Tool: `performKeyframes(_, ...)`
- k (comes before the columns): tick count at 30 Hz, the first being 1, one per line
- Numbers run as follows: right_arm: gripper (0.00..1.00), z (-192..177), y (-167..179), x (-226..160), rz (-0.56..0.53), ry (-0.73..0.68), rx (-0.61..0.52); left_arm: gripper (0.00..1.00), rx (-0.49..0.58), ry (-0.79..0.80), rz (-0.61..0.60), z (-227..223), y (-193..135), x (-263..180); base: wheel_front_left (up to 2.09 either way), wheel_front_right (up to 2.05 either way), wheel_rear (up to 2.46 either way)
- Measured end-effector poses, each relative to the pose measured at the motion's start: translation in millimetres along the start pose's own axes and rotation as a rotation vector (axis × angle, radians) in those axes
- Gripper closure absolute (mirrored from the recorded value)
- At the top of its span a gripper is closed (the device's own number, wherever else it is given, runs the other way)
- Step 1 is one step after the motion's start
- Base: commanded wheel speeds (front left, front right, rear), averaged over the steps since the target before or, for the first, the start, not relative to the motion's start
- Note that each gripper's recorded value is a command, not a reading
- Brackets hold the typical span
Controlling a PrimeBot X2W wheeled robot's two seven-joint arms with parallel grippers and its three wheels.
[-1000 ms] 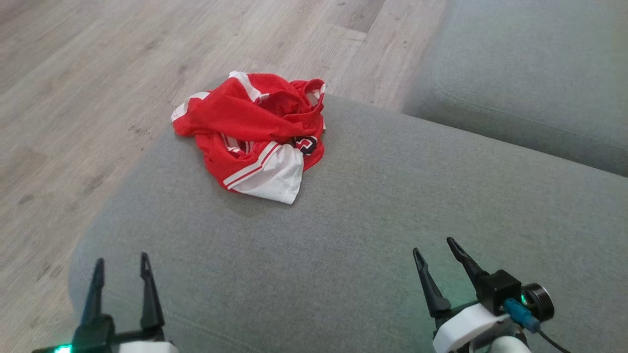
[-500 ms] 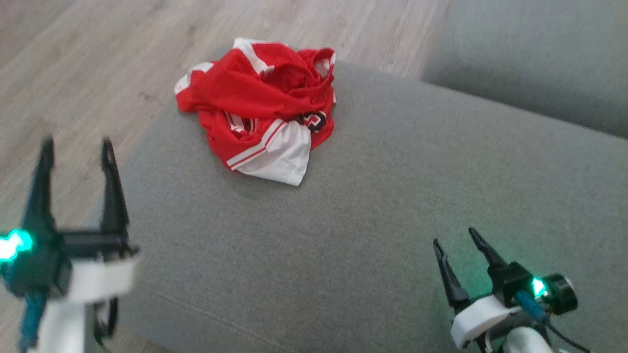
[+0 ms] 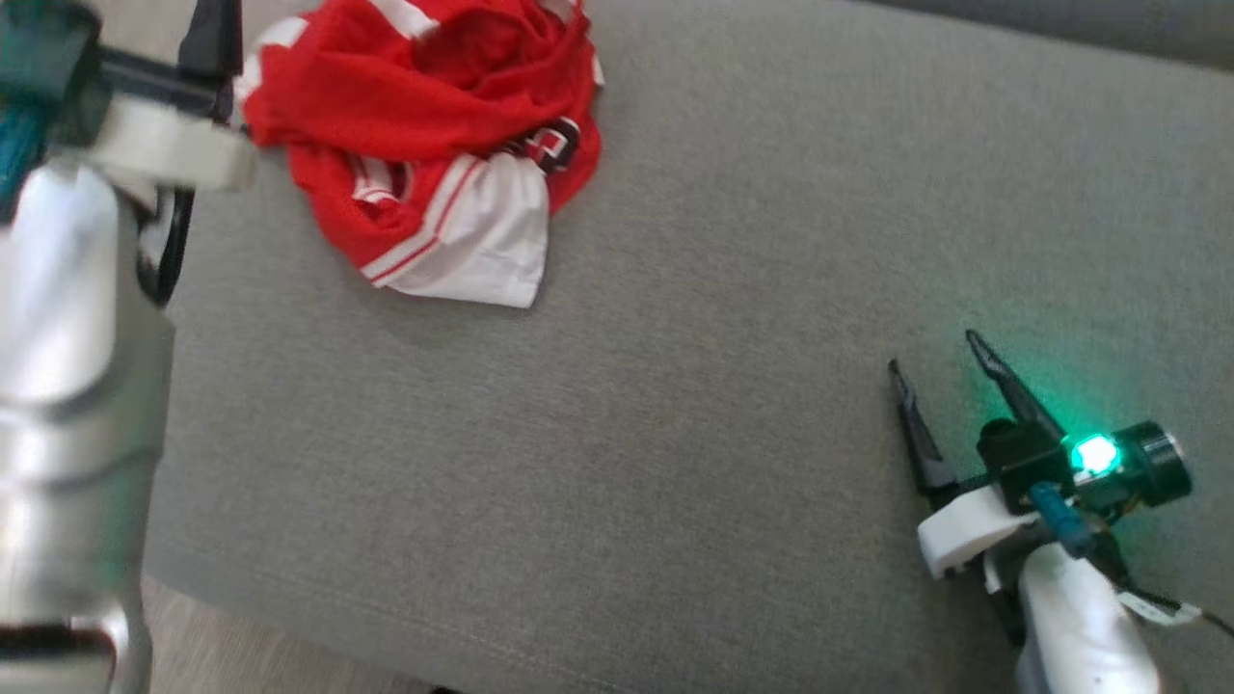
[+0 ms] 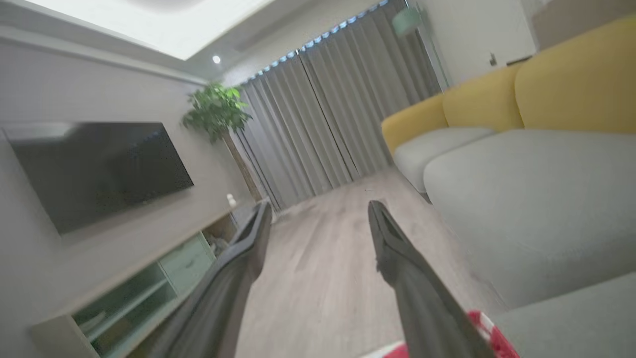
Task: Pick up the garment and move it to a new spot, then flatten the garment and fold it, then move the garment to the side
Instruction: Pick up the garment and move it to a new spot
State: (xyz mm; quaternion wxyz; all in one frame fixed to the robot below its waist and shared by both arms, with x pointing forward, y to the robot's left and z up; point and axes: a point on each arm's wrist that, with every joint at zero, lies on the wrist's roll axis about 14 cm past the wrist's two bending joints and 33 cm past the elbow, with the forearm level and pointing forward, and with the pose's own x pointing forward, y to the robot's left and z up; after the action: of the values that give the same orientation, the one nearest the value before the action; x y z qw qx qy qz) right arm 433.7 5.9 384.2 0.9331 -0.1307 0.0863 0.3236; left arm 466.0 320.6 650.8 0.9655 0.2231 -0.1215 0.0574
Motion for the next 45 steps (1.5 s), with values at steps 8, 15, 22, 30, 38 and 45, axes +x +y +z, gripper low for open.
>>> performKeyframes(8,0.00,-22.8,-31.9,-0.6,-0.065,0.027,-0.016,0.00,-0.059,0.438,-0.159,-114.4,-65.2,32.1,0.00,0.00,0.00)
performKeyframes(15,0.00,-36.1,-52.5,-2.1,-0.120,0.023,-0.004,0.00,-0.086,0.769,-0.195,-196.0,-90.5,17.6,0.00,0.00,0.00)
performKeyframes(22,0.00,-45.1,-62.7,-0.1,-0.150,0.008,0.009,0.00,-0.105,0.920,-0.221,-243.9,-112.8,-0.4,0.00,0.00,0.00)
performKeyframes(30,0.00,-47.1,-62.6,3.3,-0.149,-0.006,0.009,1.00,-0.070,0.860,-0.243,-248.0,-115.7,7.8,0.00,0.00,0.00)
performKeyframes(38,0.00,-39.4,-64.6,1.6,-0.153,0.009,0.002,1.00,-0.008,0.582,-0.224,-179.2,-90.8,69.2,0.00,0.00,0.00)
performKeyframes(45,0.00,-29.8,-71.5,-20.1,-0.194,0.041,0.035,1.00,0.090,0.328,-0.281,-81.7,-90.3,115.8,0.00,0.00,0.00)
